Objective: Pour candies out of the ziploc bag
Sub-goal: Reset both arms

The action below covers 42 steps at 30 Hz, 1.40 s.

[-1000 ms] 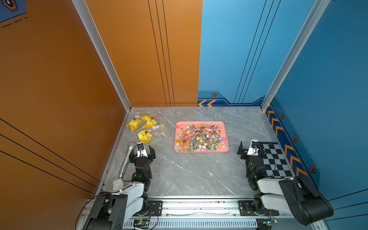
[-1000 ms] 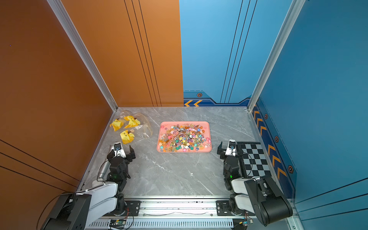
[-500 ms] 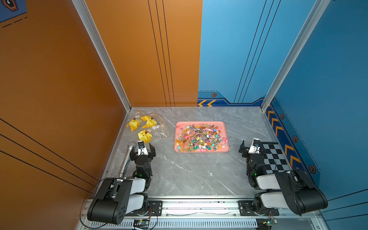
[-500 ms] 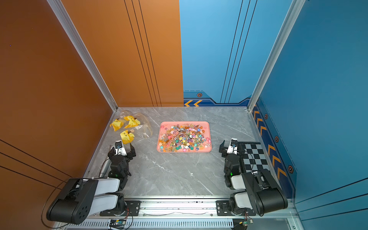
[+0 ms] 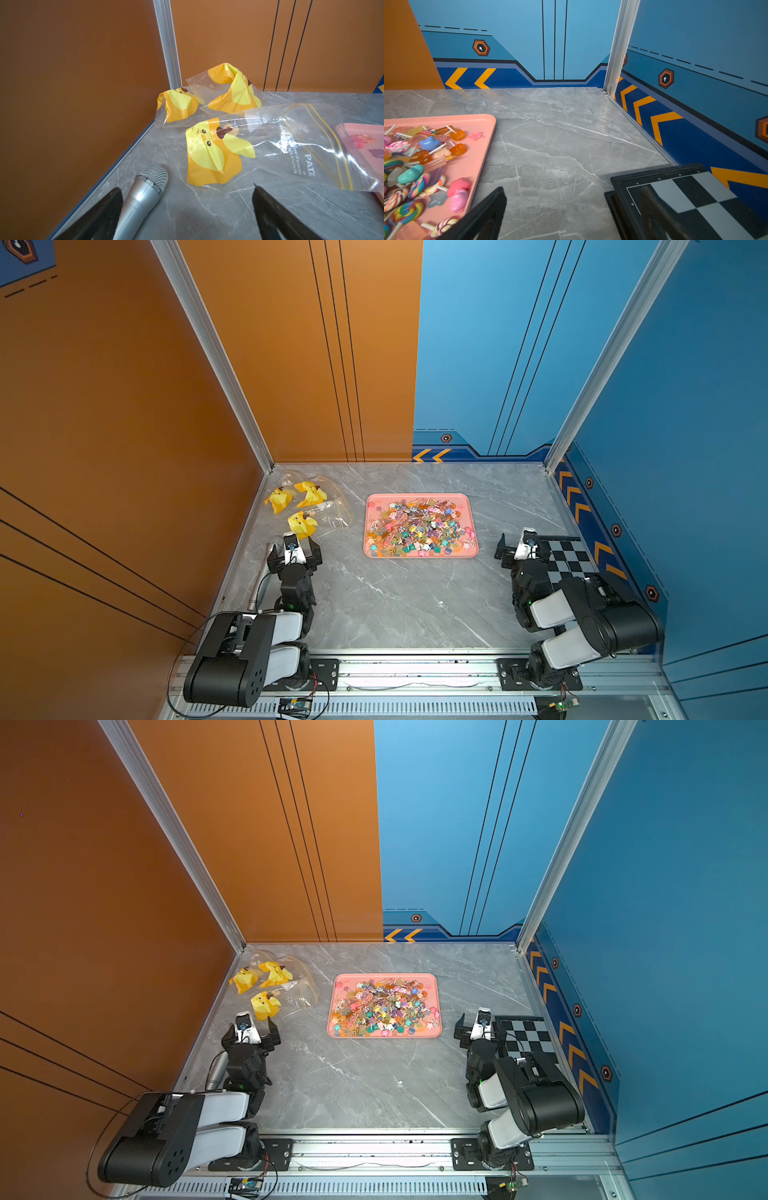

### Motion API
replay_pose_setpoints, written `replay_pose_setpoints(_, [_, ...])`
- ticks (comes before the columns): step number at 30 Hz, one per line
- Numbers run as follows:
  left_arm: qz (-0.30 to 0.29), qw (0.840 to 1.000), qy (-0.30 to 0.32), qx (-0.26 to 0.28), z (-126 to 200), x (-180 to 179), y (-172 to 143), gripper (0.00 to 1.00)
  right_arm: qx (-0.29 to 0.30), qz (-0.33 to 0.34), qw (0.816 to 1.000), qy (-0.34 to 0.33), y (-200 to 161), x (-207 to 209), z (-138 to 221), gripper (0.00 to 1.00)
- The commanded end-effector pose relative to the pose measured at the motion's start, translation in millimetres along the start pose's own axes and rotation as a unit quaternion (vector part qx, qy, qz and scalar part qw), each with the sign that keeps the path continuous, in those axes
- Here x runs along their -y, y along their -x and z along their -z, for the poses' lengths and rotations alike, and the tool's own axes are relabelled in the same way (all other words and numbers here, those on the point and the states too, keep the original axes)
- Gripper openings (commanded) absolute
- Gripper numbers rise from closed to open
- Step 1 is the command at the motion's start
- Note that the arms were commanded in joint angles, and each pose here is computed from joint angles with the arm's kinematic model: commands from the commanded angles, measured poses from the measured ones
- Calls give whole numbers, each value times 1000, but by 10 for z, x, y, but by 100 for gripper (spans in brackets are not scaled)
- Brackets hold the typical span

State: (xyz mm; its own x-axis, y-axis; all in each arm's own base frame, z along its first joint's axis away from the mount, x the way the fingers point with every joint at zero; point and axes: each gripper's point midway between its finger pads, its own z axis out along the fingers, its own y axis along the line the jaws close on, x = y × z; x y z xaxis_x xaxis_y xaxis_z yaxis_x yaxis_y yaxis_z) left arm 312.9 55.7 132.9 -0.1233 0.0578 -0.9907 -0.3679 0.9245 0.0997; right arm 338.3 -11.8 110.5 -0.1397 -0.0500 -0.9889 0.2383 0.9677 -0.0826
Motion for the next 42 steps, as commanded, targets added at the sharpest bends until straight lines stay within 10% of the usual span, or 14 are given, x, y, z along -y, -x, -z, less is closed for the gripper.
replay_pose_setpoints(1, [1,1000,-28,15,39,77,58,98,11,8,1000,22,57,-95,-56,100])
replay_pose_setpoints(16, [66,996,45,34,94,-290,35,98,6,14,1000,25,25,-131,-89,100])
replay_pose_setpoints(42, [-46,982,-176,-58,-399,918,-237,98,-70,1,998,0,-44,-63,-439,100])
